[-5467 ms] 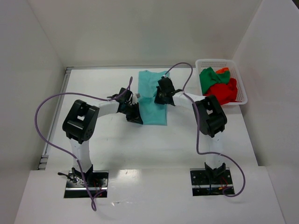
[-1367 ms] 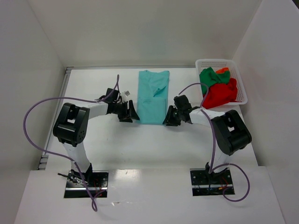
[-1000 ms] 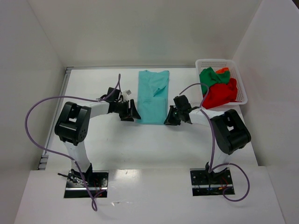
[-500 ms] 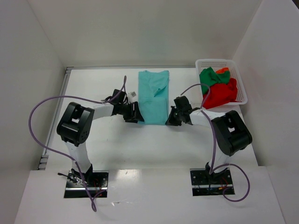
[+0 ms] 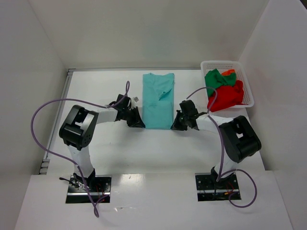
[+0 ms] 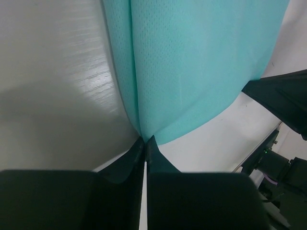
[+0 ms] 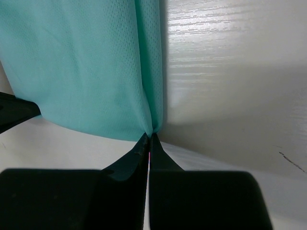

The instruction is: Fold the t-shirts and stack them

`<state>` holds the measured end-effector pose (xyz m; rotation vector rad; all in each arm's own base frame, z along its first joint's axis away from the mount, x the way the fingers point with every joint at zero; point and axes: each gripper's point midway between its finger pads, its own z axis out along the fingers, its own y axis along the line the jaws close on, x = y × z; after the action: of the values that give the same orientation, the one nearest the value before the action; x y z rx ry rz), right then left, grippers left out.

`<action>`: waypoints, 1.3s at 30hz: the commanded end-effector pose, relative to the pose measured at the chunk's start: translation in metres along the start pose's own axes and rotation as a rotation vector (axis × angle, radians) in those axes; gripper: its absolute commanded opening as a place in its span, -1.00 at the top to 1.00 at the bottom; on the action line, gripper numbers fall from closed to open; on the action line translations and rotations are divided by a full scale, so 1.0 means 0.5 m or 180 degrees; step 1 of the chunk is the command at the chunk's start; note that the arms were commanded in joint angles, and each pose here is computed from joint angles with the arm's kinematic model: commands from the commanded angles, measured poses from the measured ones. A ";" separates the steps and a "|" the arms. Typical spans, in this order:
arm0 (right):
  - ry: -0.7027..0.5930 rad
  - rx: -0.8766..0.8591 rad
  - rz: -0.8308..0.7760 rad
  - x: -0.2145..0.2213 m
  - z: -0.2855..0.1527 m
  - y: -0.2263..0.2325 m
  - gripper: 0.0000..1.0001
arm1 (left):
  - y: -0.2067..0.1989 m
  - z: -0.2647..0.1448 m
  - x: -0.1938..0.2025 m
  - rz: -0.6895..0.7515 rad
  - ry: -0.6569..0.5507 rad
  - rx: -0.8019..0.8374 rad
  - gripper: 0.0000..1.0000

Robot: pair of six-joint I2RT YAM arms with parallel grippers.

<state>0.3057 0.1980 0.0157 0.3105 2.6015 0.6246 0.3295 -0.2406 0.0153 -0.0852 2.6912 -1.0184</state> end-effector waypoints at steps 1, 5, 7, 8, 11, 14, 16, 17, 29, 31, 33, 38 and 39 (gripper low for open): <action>-0.0113 -0.0031 -0.0092 -0.005 -0.024 0.010 1.00 | 0.080 0.022 0.064 -0.0102 0.0224 -0.0477 1.00; -0.0067 -0.0018 -0.0091 0.020 -0.025 0.013 1.00 | 0.068 0.016 0.084 -0.0065 0.0291 -0.0481 1.00; -0.0082 -0.0047 -0.0089 0.032 -0.036 0.029 1.00 | 0.060 0.004 0.101 -0.0037 0.0317 -0.0476 1.00; -0.0130 -0.0046 -0.0092 0.026 -0.040 0.030 1.00 | 0.055 -0.001 0.111 -0.0019 0.0343 -0.0476 1.00; -0.0129 -0.0069 -0.0078 0.041 -0.057 0.037 1.00 | 0.037 -0.024 0.131 0.0023 0.0338 -0.0503 1.00; -0.0117 -0.0092 -0.0051 0.056 -0.079 0.038 1.00 | 0.013 -0.040 0.163 0.0083 0.0388 -0.0511 1.00; -0.0184 -0.0099 -0.0042 0.060 -0.101 0.036 1.00 | -0.003 -0.052 0.184 0.0087 0.0404 -0.0555 1.00; -0.0148 -0.0061 0.0001 0.072 -0.109 0.025 1.00 | -0.005 -0.057 0.196 0.0073 0.0433 -0.0563 1.00; -0.0392 -0.0410 0.0041 0.058 -0.242 0.070 1.00 | -0.139 -0.205 0.182 0.0167 0.0024 -0.0317 1.00; -0.0406 -0.0469 0.0035 0.049 -0.253 0.086 1.00 | -0.150 -0.214 0.181 0.0180 0.0016 -0.0271 1.00; -0.0455 -0.0518 0.0001 0.037 -0.262 0.099 1.00 | -0.164 -0.218 0.171 0.0169 -0.0028 -0.0230 1.00; -0.0665 -0.0536 -0.0081 -0.018 -0.279 0.136 1.00 | -0.181 -0.241 0.131 0.0137 -0.0201 -0.0167 1.00; -0.0691 -0.0510 -0.0130 -0.027 -0.277 0.140 1.00 | -0.184 -0.245 0.121 0.0127 -0.0240 -0.0156 1.00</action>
<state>0.2398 0.2001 0.1385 0.2846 2.4029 0.7728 0.2214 -0.2428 0.1270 -0.0338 2.6926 -0.9068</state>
